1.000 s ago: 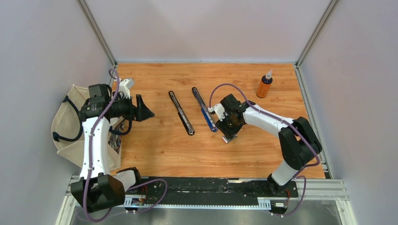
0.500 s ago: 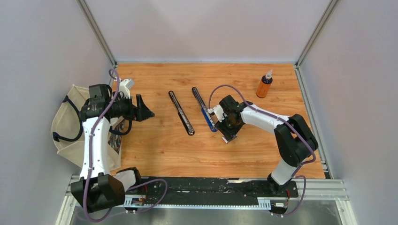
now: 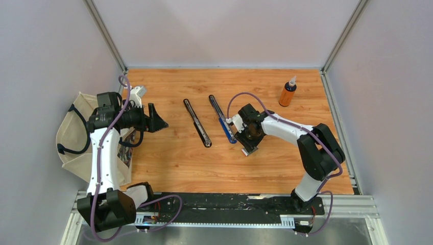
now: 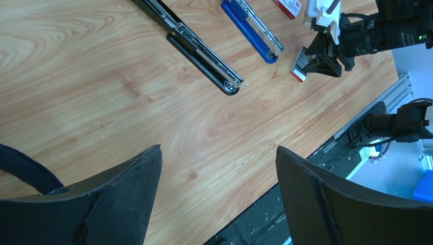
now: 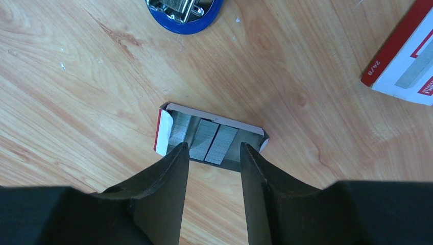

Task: Load the staples into the stapler

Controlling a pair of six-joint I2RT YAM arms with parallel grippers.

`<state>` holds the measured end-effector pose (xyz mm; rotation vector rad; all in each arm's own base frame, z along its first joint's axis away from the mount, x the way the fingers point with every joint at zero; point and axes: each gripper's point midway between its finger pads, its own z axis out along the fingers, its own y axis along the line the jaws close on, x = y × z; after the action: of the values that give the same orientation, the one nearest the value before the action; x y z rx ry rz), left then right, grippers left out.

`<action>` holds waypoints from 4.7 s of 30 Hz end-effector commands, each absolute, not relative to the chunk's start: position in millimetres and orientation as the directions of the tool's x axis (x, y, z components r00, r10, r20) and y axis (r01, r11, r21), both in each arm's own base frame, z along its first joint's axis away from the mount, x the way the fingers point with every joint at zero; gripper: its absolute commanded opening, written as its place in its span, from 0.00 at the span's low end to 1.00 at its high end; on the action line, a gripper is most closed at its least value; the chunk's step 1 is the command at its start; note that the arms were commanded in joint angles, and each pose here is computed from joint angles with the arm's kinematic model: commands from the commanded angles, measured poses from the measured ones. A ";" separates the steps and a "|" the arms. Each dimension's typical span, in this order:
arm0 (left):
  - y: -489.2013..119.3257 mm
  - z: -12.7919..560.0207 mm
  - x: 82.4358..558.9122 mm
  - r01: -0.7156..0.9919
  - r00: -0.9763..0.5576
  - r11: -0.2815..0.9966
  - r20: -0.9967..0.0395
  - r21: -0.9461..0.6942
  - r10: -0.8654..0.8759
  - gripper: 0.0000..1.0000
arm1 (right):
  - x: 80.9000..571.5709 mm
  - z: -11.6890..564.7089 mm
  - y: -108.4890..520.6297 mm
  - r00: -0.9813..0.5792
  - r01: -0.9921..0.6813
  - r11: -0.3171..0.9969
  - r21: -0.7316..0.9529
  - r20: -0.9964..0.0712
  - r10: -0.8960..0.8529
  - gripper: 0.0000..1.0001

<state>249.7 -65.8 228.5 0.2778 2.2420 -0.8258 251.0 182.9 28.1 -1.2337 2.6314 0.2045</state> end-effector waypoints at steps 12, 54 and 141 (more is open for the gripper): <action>-65.7 237.0 251.1 0.442 -0.681 0.772 -0.731 -0.457 -0.044 0.90 | 258.4 21.6 187.3 -0.621 -0.765 0.644 -0.001 -0.264 -0.738 0.45; -64.0 238.1 250.8 0.434 -0.677 0.774 -0.734 -0.460 -0.056 0.90 | 274.4 24.6 167.0 -0.640 -0.725 0.680 -0.111 -0.256 -0.725 0.31; -58.8 241.2 250.6 0.425 -0.663 0.784 -0.746 -0.453 -0.071 0.90 | 245.8 37.7 179.6 -0.488 -0.846 0.527 -0.085 -0.277 -0.828 0.56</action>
<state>251.2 -57.7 231.7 0.2509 2.2147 -0.7912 243.9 181.9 29.1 -1.3667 2.5360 0.0942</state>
